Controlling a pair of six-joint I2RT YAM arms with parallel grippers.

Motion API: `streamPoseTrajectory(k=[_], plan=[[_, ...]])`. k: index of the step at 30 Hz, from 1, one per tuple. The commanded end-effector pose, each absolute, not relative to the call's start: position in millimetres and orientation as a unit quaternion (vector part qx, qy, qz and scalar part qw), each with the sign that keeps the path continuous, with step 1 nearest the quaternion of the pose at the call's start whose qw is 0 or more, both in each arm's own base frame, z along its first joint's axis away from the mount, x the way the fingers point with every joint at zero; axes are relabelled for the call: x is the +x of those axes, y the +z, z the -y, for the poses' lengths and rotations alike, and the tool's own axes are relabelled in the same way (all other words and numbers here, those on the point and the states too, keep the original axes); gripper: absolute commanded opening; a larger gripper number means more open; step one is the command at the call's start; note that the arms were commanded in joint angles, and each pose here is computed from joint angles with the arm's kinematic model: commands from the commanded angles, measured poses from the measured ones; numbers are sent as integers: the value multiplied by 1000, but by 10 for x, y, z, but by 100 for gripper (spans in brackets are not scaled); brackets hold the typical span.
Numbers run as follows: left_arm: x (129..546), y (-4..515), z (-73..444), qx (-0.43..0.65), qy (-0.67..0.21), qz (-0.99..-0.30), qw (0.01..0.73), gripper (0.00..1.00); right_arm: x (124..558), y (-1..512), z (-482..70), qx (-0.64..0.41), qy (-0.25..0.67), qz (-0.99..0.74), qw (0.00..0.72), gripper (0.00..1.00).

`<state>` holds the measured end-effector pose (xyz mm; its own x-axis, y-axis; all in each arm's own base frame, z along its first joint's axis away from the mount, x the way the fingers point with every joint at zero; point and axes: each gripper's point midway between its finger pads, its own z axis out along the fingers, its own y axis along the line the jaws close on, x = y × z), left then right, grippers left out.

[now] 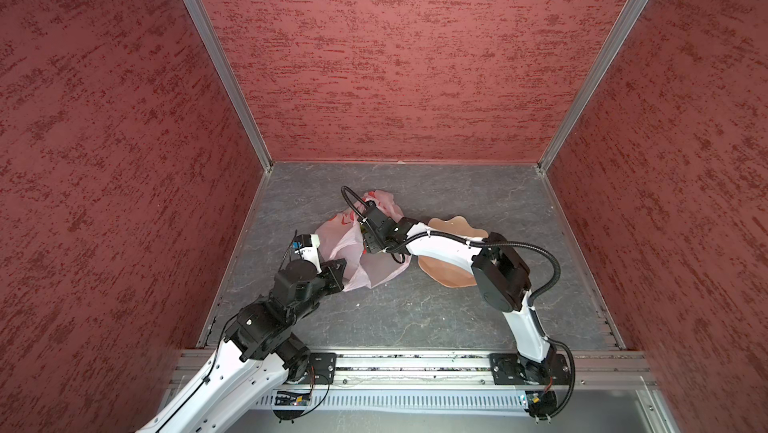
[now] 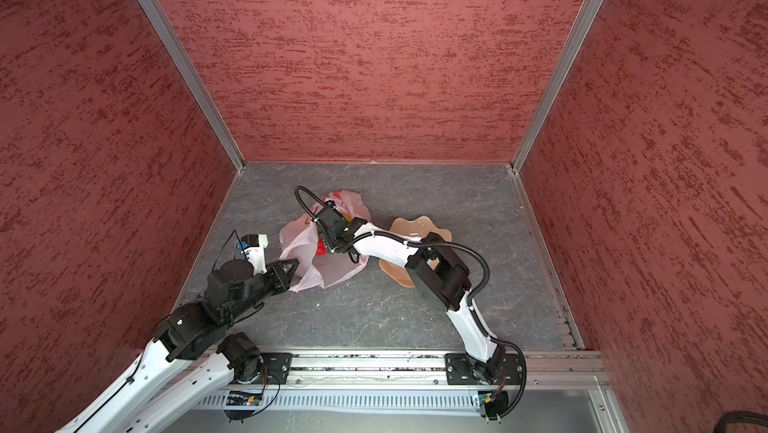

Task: Take the fake fruits out of the plastic bag
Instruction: 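Lower the right gripper onto the cream fruit inside the bag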

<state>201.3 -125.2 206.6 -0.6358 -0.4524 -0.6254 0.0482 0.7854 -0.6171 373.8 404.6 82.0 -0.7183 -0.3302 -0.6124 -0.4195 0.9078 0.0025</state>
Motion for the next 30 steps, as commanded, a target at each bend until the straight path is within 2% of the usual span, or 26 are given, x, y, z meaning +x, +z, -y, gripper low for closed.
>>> streamPoseTrajectory(k=[1, 19, 27, 30], plan=[[2037, 2009, 1307, -112, -312, -851, 408, 7, 3740, 652, -4024, -195, 74, -930, 302, 76], [2073, 1911, 1360, -112, -312, -855, 398, 7, 3711, 418, -3905, -173, 78, -943, 275, 79], [2082, 1880, 1367, -110, -309, -858, 395, 7, 3699, 380, -3889, -171, 81, -944, 269, 71], [2082, 1872, 1374, -110, -309, -859, 393, 7, 3690, 402, -3888, -172, 83, -944, 269, 65]])
